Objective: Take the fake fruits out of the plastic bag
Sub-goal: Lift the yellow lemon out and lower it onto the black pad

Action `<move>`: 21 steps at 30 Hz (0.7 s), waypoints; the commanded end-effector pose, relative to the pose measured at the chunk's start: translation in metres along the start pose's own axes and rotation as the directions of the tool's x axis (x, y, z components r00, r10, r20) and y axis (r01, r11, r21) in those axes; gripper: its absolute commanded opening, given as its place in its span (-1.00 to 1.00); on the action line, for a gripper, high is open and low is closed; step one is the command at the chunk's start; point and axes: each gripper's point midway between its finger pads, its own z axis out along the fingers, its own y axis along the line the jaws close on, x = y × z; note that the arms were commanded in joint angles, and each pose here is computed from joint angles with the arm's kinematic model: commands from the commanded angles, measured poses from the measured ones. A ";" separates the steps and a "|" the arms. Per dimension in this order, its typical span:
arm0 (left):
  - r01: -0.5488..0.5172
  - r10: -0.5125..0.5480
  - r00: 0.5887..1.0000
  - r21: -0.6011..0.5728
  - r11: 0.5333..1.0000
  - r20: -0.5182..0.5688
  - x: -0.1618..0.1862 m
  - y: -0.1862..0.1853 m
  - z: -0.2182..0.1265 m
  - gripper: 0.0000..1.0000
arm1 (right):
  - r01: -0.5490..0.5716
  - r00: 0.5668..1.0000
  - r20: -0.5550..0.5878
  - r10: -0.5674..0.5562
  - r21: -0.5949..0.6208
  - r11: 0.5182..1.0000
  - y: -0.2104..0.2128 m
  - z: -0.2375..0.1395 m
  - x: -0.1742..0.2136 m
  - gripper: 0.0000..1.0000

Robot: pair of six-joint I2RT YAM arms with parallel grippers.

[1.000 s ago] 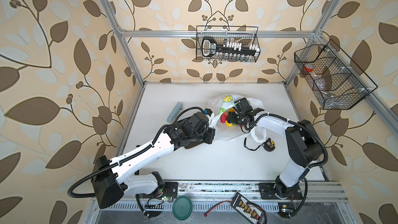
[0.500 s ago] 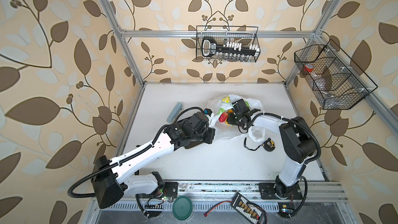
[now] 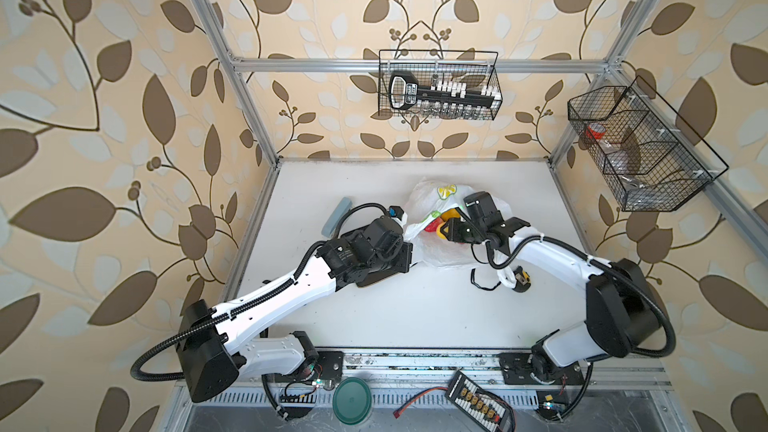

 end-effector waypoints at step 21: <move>0.032 -0.035 0.998 0.063 0.998 0.053 -0.100 0.019 0.061 -1.00 | 0.487 0.873 0.292 -0.390 -0.508 0.710 0.114 -0.118 0.050 -0.27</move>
